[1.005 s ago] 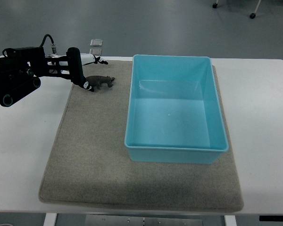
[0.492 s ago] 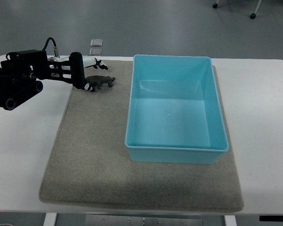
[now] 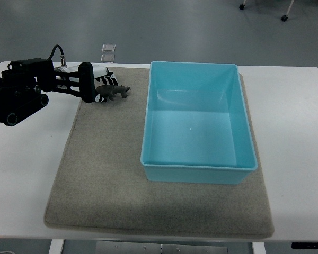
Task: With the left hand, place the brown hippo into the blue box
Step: 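Close the left hand fingers around the brown hippo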
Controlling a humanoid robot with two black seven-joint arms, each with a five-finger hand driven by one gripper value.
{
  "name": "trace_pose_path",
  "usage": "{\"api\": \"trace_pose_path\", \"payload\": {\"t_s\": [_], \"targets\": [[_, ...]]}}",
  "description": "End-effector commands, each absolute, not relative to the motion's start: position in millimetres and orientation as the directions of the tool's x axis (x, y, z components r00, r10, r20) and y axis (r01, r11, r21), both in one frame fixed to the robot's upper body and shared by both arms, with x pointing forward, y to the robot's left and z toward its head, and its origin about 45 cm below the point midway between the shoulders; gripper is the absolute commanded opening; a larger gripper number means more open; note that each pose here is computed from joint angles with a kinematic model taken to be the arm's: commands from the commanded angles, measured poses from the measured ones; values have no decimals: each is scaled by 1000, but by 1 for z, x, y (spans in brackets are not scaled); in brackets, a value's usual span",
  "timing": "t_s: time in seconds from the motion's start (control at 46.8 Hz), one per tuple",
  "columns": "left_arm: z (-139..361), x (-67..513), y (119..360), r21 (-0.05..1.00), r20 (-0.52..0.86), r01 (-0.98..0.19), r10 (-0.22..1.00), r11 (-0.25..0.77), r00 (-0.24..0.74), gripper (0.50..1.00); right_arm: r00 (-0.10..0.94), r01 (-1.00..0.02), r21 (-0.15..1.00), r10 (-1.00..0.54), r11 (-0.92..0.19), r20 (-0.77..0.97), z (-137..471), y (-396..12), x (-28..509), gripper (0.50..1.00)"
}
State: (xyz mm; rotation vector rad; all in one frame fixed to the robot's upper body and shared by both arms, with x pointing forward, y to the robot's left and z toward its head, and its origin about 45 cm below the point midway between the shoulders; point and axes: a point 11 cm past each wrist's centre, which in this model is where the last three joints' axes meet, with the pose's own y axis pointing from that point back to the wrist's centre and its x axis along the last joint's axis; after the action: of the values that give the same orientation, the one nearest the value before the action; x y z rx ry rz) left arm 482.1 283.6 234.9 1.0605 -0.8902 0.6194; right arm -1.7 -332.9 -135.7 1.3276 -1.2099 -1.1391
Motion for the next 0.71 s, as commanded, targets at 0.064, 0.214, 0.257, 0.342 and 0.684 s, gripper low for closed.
{"api": "trace_pose_path", "payload": {"t_s": [0.064,0.214,0.257,0.342,0.684], "targets": [[235,482,284,471,856,-796,19,380,516,737,66,-88,996,-997,-33,-28,-136,-333,-2,936],[235,482,282,471,856,-795,19,383,517,703,67,-88,996,-997,-34,-28,-136,-333,-2,936],[235,482,282,471,856,-795,19,383,517,703,67,-88,996,-997,-34,-28,-136,-333,-2,936],[234,482,280,471,855,-793,19,387,518,703,67,-88,996,-997,-34,-28,-136,-333,-2,936],[234,482,280,470,856,-794,19,387,516,623,67,-88,996,-997,-34,-28,-136,-333,-2,936]]}}
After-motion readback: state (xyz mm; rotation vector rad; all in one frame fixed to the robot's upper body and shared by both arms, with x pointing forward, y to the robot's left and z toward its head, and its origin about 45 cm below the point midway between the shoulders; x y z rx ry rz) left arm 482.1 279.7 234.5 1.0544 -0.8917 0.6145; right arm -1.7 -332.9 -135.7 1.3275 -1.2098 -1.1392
